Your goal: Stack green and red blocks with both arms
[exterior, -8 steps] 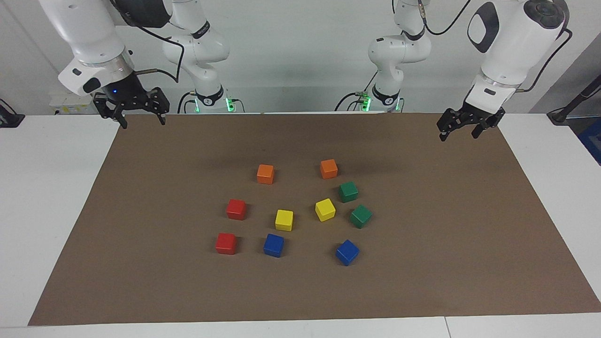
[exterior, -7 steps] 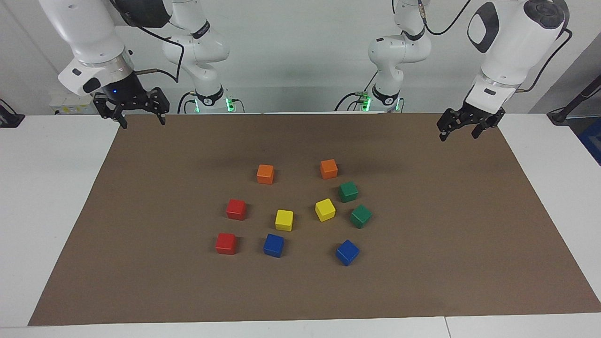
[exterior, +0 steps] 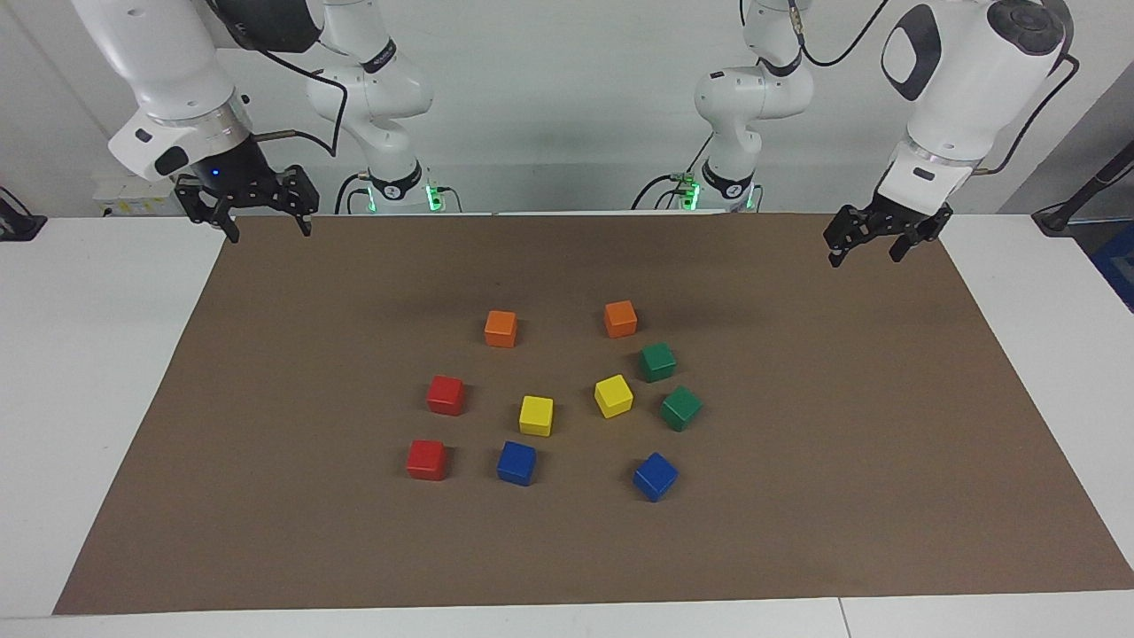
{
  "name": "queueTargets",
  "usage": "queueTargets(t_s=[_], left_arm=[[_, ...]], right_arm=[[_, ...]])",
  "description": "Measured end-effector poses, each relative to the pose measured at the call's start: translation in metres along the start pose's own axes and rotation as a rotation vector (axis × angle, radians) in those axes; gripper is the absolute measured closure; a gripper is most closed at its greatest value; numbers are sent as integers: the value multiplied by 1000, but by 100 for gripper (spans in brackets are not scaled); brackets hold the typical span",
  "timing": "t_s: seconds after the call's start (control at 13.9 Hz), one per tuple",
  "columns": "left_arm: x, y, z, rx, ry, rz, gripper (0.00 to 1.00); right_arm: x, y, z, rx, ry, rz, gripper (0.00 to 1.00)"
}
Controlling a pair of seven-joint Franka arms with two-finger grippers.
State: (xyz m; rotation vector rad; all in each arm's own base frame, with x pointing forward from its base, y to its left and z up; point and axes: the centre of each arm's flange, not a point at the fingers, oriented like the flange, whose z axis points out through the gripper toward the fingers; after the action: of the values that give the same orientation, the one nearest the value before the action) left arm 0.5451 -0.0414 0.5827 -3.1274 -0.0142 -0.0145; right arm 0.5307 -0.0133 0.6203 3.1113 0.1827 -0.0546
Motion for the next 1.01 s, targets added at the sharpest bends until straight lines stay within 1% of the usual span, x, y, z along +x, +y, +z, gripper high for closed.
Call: queueTargets(t_s=[0.14,0.22,0.29,0.43,0.58,0.72,0.79,0.94,1.01], left_arm=[[1,6,14,-6,12,-51,0],[1,21,25,-10,20,-75,0],[0,45,37,-14,23,-107,0],[0,108,70,-26,28,-163,0],[1,171,111,-41,28,-181,0],[0,215,156,-45,12,-164,0],[0,227,176,-46,5,-153,0],[0,238,210,-39,-17,-140,0],[0,240,223,-36,-26,-138,0]], right_arm=[[0,0,0,0,0,1,0],[0,0,0,0,0,1,0],[0,0,0,0,0,5,0],[1,-2,0,-1,5,30,0],[10,-19,12,-1,39,83,0],[24,-60,44,2,70,163,0],[31,-82,64,4,79,197,0],[54,-114,111,23,100,269,0],[68,-121,135,38,110,299,0]])
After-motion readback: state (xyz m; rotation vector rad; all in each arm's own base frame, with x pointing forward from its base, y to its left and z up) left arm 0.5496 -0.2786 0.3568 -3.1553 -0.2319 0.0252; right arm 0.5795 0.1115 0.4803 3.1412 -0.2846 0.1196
